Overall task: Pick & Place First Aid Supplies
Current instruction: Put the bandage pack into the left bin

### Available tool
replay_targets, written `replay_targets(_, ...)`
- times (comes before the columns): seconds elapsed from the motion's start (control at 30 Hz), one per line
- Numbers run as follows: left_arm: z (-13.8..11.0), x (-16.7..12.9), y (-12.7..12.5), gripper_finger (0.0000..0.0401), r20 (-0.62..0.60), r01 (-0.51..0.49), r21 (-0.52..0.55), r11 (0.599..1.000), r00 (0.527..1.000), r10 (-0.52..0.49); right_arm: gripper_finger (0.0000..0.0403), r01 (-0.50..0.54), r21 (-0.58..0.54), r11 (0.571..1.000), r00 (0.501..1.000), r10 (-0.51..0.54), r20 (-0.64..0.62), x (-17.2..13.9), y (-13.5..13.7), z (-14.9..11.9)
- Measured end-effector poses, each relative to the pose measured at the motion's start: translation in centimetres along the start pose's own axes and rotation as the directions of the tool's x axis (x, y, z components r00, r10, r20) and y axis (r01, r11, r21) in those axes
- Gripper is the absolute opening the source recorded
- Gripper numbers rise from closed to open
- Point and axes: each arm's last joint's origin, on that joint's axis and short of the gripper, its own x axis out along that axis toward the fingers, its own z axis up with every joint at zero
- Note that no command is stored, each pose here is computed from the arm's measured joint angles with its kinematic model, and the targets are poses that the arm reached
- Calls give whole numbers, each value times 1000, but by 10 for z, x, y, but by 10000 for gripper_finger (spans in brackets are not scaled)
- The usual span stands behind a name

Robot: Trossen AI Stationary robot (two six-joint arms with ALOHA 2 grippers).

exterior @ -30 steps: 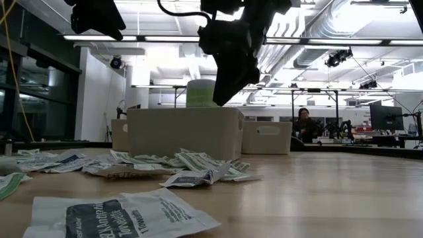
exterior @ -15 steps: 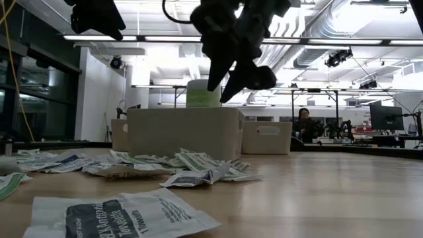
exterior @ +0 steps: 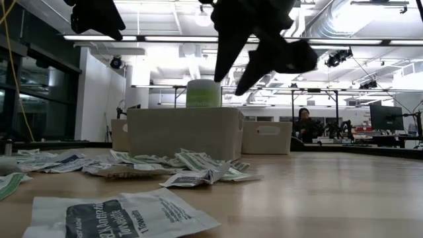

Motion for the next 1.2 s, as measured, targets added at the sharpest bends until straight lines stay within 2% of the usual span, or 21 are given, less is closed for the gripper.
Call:
replay_targets(0.23,0,0,0,147,-2,0,14,1000,1000,0,149,28,99,995,1000,-28,3,12,5,-25)
replay_targets(0.53,-1,0,0,147,-12,6,20,1000,1000,-6,149,103,126,987,994,-105,16,38,1,-37)
replay_targets(0.77,-1,0,1,147,-19,0,24,1000,1000,0,149,180,145,973,983,-182,3,57,-9,-34)
replay_targets(1.2,-3,0,2,147,-33,-10,32,999,999,11,149,212,141,967,977,-214,5,64,-15,-26)
